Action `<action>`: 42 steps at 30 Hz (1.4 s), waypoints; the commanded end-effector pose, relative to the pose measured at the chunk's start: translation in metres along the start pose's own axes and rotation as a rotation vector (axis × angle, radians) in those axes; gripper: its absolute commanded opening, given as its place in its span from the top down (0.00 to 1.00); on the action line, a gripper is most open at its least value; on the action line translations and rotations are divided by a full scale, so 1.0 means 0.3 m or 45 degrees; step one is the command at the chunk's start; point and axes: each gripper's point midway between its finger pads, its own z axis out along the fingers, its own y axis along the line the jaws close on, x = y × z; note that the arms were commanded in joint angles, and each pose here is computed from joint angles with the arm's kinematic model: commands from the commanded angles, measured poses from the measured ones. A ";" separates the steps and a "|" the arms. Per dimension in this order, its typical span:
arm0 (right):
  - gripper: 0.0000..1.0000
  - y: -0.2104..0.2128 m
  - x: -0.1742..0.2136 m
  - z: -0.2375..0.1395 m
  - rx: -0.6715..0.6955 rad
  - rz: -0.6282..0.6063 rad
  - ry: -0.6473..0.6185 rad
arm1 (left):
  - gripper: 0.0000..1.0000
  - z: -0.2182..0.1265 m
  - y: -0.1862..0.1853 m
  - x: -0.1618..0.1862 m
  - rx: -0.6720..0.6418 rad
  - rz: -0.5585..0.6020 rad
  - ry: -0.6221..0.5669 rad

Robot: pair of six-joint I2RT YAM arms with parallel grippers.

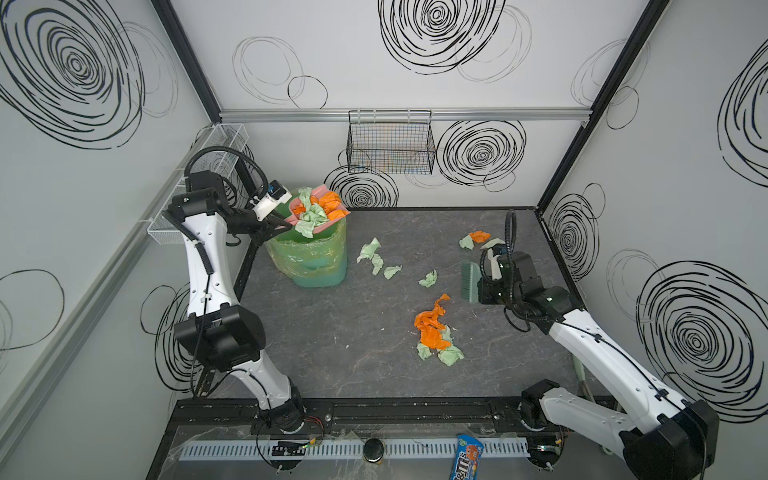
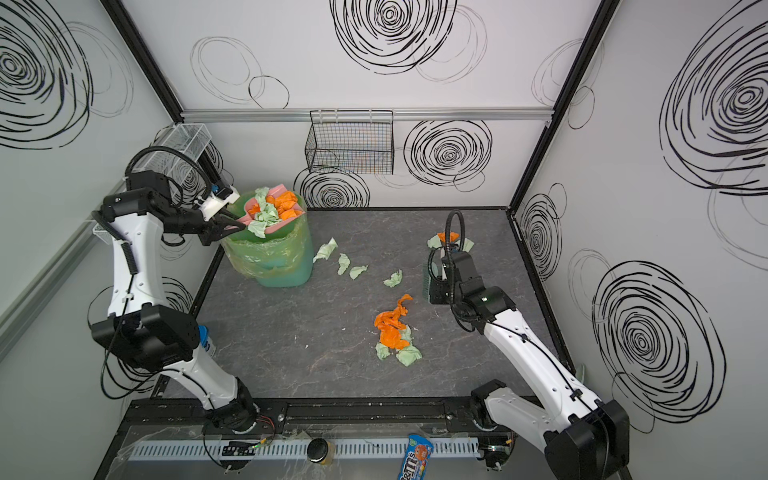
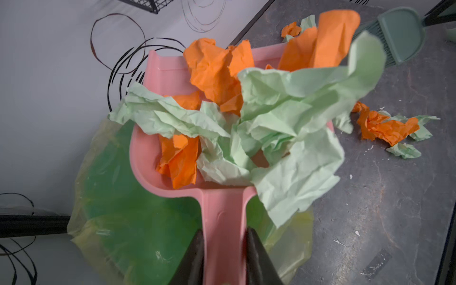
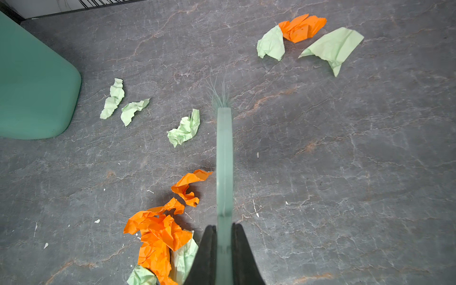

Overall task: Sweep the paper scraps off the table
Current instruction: 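Tip the dustpan over the wastebasket with the left gripper to empty it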

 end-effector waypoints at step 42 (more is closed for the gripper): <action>1.00 0.111 -0.032 0.027 -0.130 -0.003 -0.044 | 1.00 -0.299 0.227 -0.179 -0.961 1.218 0.818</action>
